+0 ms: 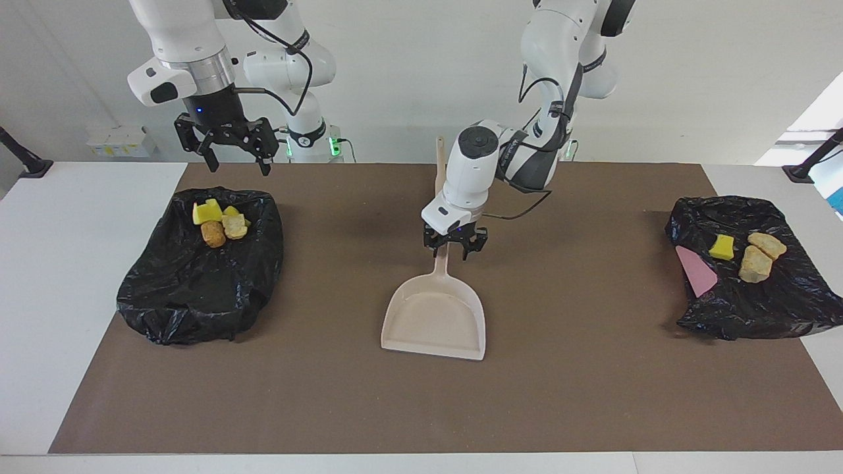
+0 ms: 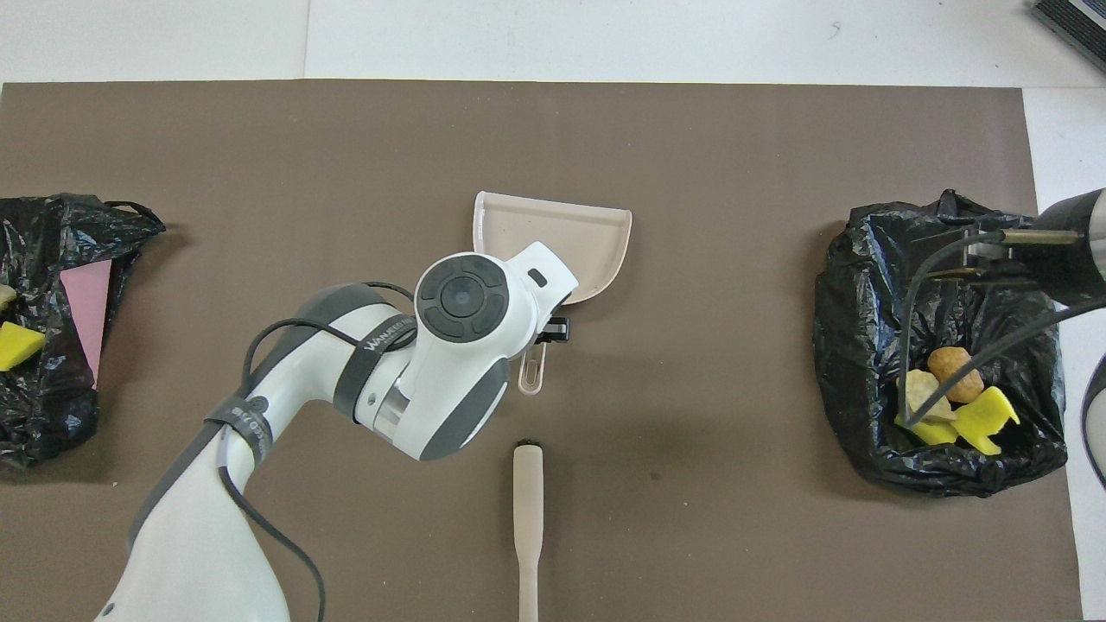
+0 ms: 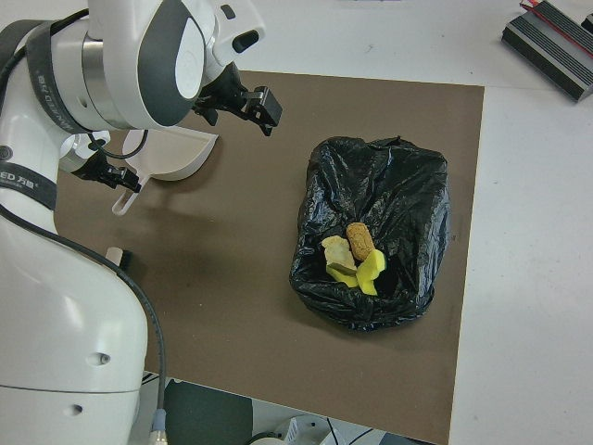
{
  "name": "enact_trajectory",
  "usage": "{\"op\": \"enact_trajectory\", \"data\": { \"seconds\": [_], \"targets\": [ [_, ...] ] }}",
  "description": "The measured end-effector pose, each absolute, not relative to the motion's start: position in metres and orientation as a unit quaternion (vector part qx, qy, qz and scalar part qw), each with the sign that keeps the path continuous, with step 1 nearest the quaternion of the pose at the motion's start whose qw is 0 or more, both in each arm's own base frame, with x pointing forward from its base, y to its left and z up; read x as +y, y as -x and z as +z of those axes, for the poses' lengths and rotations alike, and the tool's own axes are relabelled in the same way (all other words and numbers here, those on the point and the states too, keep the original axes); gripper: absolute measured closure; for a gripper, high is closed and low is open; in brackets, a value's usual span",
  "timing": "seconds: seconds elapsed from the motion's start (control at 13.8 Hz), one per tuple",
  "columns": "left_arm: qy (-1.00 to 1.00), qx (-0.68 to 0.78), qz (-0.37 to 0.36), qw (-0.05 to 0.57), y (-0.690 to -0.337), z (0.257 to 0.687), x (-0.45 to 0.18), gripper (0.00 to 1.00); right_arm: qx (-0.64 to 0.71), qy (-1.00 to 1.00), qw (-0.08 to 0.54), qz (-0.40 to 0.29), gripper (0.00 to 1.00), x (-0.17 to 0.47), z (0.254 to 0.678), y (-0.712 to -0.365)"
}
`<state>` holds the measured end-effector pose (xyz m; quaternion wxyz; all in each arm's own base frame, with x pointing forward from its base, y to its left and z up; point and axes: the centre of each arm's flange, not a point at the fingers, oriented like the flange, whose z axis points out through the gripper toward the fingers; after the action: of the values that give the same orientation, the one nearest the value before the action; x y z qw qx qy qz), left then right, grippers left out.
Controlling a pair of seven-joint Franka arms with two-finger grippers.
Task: Sweep and dump trash in bin
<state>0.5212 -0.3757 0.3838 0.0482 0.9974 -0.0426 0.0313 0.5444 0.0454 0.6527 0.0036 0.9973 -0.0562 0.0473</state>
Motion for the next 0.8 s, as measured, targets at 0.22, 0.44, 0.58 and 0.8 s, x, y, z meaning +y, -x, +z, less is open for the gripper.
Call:
{"op": "enact_trajectory", "data": {
  "seconds": [0.22,0.44,0.58,0.8],
  "targets": [
    [-0.997,-0.008,0.049,0.052,-0.551,0.417,-0.329,0.0,-0.056,-0.997,0.003,0.048,0.0,0.045,0.653,-0.544],
    [-0.996,0.002,0.066,0.053,-0.578,0.444,-0.278,0.0,-0.057,-0.997,0.003,0.048,0.0,0.045,0.653,-0.544],
    [-0.997,-0.01,0.067,0.045,-0.592,0.46,-0.237,0.0,-0.057,-0.997,0.003,0.048,0.0,0.044,0.653,-0.545],
    [-0.997,-0.023,0.064,0.033,-0.604,0.488,-0.167,0.0,-0.058,-0.997,0.003,0.048,0.0,0.044,0.653,-0.545]
  ]
}}
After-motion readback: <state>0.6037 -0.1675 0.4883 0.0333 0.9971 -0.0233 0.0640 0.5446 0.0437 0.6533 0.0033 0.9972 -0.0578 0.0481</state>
